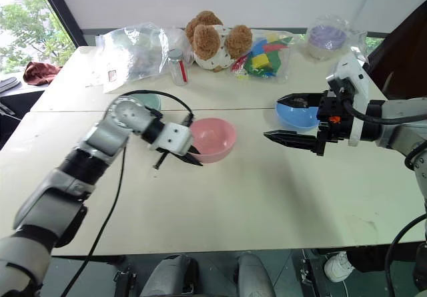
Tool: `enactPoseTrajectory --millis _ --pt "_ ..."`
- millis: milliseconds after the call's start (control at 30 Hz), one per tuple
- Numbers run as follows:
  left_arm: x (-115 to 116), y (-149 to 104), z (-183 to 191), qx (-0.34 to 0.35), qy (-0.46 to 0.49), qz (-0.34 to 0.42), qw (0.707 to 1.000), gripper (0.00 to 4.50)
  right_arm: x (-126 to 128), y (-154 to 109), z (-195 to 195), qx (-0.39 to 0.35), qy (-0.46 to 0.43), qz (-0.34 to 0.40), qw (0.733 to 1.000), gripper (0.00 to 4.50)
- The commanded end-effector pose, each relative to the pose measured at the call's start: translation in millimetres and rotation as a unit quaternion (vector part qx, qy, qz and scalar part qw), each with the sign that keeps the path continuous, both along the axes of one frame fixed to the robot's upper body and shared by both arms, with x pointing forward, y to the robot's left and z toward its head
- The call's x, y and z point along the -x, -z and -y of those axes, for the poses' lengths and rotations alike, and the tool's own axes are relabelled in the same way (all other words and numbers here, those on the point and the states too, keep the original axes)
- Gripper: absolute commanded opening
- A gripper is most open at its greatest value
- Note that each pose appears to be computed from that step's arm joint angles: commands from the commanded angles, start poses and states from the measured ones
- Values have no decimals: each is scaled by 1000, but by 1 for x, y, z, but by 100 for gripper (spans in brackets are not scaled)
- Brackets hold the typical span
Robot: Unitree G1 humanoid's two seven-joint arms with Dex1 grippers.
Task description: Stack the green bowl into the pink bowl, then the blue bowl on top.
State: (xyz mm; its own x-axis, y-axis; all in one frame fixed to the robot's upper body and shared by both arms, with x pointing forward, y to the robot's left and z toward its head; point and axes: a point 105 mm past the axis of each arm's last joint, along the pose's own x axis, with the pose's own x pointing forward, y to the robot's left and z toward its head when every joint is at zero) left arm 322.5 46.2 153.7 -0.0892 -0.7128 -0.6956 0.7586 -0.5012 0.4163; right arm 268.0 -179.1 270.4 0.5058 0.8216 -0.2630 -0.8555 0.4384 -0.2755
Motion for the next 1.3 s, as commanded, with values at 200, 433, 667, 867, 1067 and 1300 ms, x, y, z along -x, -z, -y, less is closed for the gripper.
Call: enactPoseTrajectory --millis 200,433,667,867,1067,1300 --pt "-5 18 -9 -65 24 41 997 2 9 -11 1 -2 3 20 1000 450" --pt "-8 19 -11 -68 6 49 996 221 7 -12 0 -3 3 23 1000 450" --pt "-10 -22 -12 6 -26 58 998 445 8 -3 3 13 4 5 1000 450" --pt "-17 -78 -47 88 -116 74 987 445 6 1 6 14 10 0 1000 450" --pt "-45 -77 -163 61 -329 93 938 445 5 12 12 32 16 -10 999 450" --pt "-70 -54 -206 53 -425 91 899 445 4 12 12 33 16 -8 999 450"
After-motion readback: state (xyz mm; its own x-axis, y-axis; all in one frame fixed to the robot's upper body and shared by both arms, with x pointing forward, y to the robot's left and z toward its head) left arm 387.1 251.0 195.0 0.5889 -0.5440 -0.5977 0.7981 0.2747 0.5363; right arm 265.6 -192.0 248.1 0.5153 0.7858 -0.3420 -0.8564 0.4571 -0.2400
